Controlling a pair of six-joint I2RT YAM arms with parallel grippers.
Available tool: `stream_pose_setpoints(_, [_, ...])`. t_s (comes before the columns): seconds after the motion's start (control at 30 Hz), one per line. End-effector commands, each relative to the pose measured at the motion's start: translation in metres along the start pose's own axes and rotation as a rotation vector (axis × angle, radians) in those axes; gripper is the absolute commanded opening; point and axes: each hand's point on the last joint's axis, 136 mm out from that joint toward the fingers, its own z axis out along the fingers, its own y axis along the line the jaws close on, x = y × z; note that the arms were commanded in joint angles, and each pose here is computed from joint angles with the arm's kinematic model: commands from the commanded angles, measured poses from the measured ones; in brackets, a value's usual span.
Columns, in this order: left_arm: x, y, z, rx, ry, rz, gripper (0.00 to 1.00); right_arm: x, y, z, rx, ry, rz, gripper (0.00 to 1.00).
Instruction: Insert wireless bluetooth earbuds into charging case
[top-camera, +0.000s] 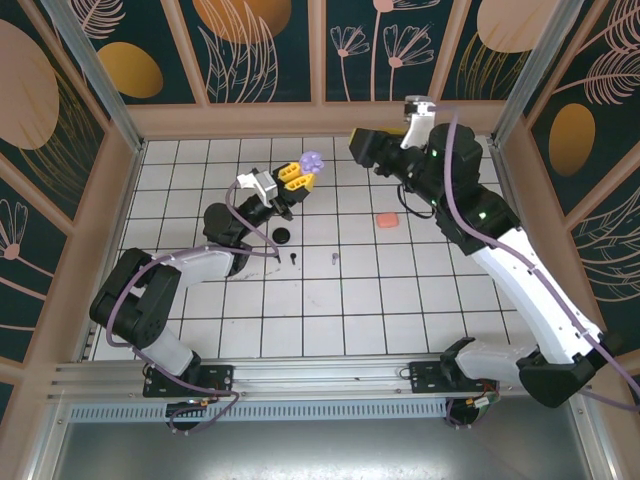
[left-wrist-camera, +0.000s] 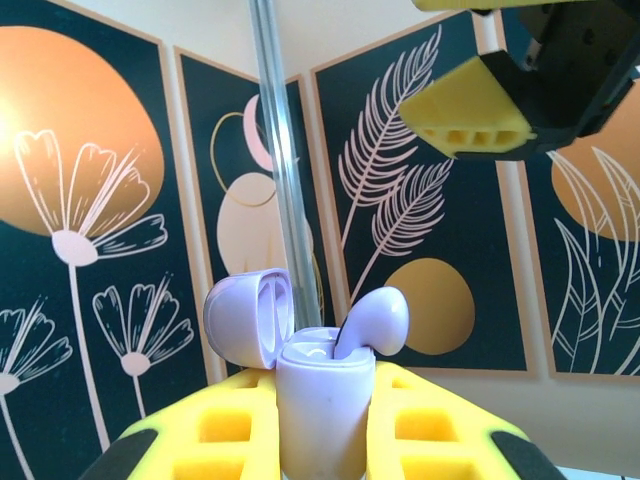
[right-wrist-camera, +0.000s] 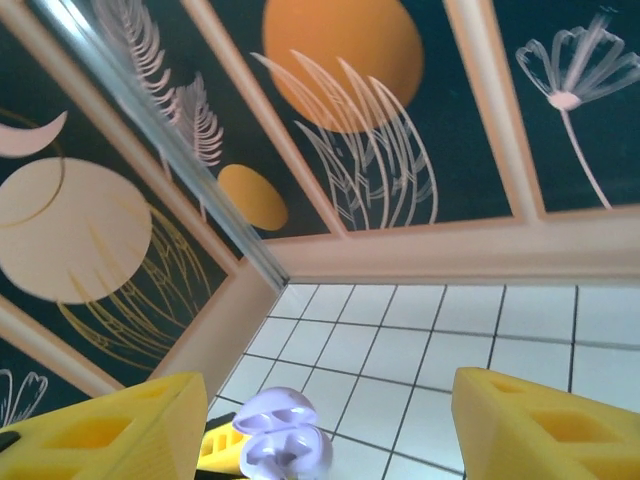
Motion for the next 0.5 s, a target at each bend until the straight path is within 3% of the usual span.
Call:
stream_pose_setpoints(0.0, [-0.012, 0.001, -0.005, -0.028, -0.051, 0.014, 0.0, 0.049, -0.036, 0.006, 0.124, 0.127, 0.11, 0.65])
stream_pose_setpoints(0.23, [-0.006, -0.006, -0.005, 0.017, -0.025, -0.044, 0.0, 0.08, -0.048, 0.016, 0.181, 0.227, 0.15, 0.56])
stream_pose_setpoints(0.47, [0.008, -0.014, 0.005, 0.105, 0.013, -0.109, 0.0, 0.107, -0.033, 0.032, 0.185, 0.402, 0.098, 0.08])
